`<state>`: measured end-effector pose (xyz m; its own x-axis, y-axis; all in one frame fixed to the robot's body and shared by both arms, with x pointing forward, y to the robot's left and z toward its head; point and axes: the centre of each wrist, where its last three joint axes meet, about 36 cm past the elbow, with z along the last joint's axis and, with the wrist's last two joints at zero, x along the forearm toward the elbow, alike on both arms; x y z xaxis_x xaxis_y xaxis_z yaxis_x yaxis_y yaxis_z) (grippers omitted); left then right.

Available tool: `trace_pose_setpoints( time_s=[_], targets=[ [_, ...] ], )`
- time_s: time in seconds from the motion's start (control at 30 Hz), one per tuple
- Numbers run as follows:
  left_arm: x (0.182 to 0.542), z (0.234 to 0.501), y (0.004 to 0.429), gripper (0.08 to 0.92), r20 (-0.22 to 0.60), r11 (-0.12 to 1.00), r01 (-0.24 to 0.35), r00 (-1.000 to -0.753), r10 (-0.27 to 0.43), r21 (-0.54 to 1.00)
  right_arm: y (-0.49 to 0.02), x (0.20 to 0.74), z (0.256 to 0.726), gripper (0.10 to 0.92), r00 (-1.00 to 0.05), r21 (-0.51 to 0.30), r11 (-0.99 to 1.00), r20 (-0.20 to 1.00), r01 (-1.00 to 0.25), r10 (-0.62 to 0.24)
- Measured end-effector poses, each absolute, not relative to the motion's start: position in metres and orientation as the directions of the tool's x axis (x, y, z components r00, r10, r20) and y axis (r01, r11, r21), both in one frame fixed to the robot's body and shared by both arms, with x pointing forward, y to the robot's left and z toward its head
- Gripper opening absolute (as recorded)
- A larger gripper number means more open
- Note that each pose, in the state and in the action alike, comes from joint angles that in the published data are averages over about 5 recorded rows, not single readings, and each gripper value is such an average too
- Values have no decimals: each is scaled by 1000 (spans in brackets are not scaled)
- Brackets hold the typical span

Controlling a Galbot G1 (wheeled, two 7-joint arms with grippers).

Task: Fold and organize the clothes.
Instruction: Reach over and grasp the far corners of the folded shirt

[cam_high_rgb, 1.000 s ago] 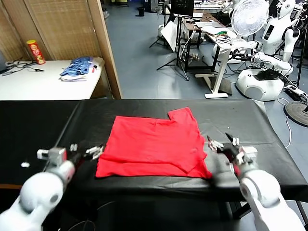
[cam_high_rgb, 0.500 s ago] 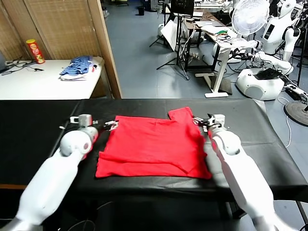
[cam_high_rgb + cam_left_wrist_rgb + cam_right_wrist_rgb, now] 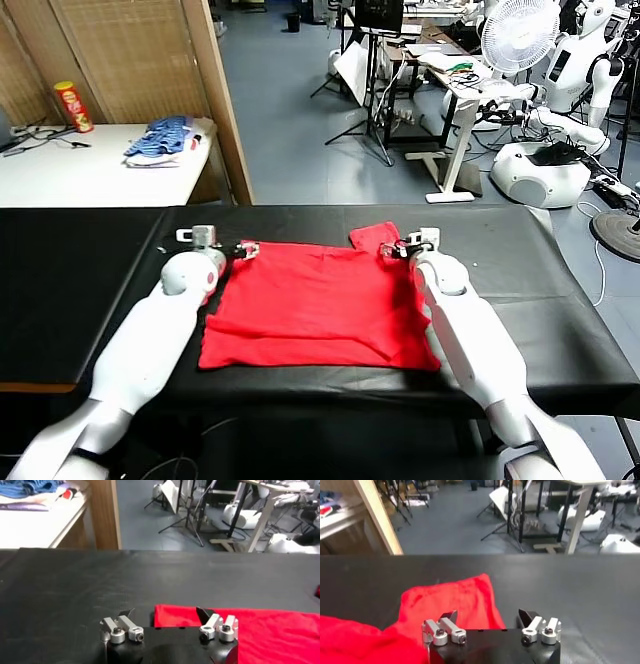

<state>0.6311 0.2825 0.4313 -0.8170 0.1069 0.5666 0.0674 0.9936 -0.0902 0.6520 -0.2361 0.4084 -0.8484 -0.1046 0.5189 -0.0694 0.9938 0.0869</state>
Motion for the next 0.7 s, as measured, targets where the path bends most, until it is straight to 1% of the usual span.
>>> trace_pose_setpoints(
  time_s=[0.1, 0.2, 0.23, 0.27, 0.3, 0.33, 0.37, 0.4, 0.47, 0.6, 0.7],
  targets=[
    [634, 427, 284, 669, 574, 994, 70, -812, 108, -88, -237, 652, 405, 604, -845, 89, 993, 523, -71, -107],
    [636, 424, 285, 509, 579, 994, 68, -809, 104, -84, -237, 652, 404, 456, -846, 90, 993, 521, -76, -112],
    [637, 423, 286, 442, 579, 994, 66, -809, 102, -83, -237, 652, 403, 406, -848, 91, 993, 518, -79, -115],
    [637, 422, 286, 392, 580, 994, 65, -809, 101, -82, -237, 651, 403, 339, -850, 93, 992, 513, -82, -118],
    [637, 422, 286, 342, 580, 994, 64, -809, 101, -83, -236, 650, 402, 289, -854, 95, 992, 506, -85, -122],
    [637, 422, 286, 275, 579, 994, 65, -809, 102, -85, -236, 649, 402, 242, -857, 99, 991, 499, -89, -126],
    [637, 422, 287, 225, 578, 994, 65, -810, 103, -87, -237, 648, 401, 192, -862, 103, 990, 490, -92, -131],
    [637, 422, 287, 188, 576, 994, 65, -811, 106, -90, -238, 647, 401, 158, -867, 108, 990, 479, -96, -136],
    [636, 424, 287, 134, 572, 993, 65, -813, 109, -97, -240, 644, 402, 125, -878, 116, 988, 457, -102, -145],
    [631, 430, 288, 127, 559, 994, 59, -823, 103, -96, -244, 635, 408, 122, -898, 134, 984, 408, -121, -166],
    [624, 438, 290, 126, 543, 994, 57, -834, 98, -91, -249, 623, 416, 122, -909, 151, 979, 374, -136, -183]
  ],
)
